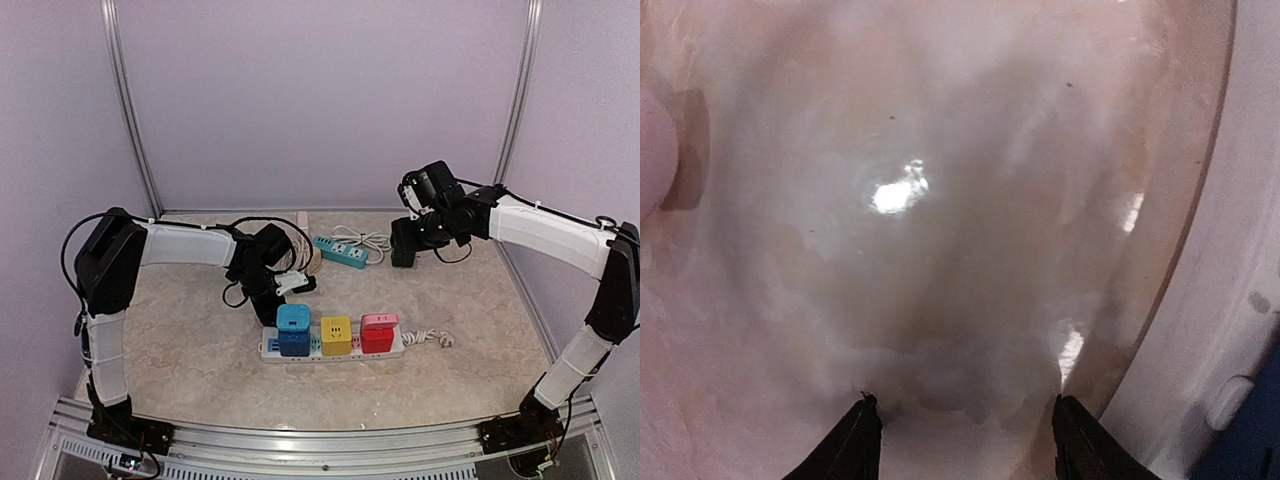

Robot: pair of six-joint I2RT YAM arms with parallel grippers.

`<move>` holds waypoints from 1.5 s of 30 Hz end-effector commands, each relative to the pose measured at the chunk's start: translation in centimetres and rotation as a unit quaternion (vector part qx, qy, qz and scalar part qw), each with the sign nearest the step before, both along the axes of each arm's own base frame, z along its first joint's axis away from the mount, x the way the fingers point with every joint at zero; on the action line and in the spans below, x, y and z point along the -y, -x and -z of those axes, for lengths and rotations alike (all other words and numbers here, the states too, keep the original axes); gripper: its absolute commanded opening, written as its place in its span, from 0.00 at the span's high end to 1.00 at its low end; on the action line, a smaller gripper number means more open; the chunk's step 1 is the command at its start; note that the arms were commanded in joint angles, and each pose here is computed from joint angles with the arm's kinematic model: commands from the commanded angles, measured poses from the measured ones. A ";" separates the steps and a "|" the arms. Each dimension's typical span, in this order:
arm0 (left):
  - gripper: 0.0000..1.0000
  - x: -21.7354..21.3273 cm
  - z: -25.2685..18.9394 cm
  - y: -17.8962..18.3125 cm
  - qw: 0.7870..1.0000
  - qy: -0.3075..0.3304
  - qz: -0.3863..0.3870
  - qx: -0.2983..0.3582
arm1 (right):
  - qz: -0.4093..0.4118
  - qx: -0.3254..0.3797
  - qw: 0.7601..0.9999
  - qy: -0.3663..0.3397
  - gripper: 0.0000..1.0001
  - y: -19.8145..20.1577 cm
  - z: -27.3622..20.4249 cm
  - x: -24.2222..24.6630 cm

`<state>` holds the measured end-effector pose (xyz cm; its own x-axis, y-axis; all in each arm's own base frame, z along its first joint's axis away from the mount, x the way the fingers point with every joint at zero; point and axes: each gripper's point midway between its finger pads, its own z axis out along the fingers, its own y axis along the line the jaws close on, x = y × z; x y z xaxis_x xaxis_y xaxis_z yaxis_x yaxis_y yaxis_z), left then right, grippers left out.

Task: Insert the plug
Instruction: Adjust the socket at the center of the board, then move the socket to the center of the board.

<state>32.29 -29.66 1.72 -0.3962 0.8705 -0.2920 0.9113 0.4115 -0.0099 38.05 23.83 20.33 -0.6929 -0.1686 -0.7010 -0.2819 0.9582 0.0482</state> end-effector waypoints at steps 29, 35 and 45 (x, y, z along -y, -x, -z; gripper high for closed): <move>0.07 -6.2 -13.1 -7.2 0.991 0.053 -0.118 0.030 | -0.241 -0.067 0.958 0.142 0.12 -13.8 15.8 -8.3; 0.08 -6.1 -12.8 -7.2 0.991 0.052 -0.119 0.025 | -0.289 -0.089 0.944 0.130 0.27 -13.1 18.9 -9.6; 0.08 -7.8 -12.7 -7.3 0.992 0.033 -0.120 0.027 | -0.400 -0.116 0.906 0.069 0.83 -7.1 18.0 -10.9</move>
<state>39.30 -23.00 14.71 -0.5637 0.7249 -0.3960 0.7917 0.6108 -0.0089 50.60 34.54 3.39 -0.4679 -0.7051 -0.5328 -0.8134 0.5793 -0.0523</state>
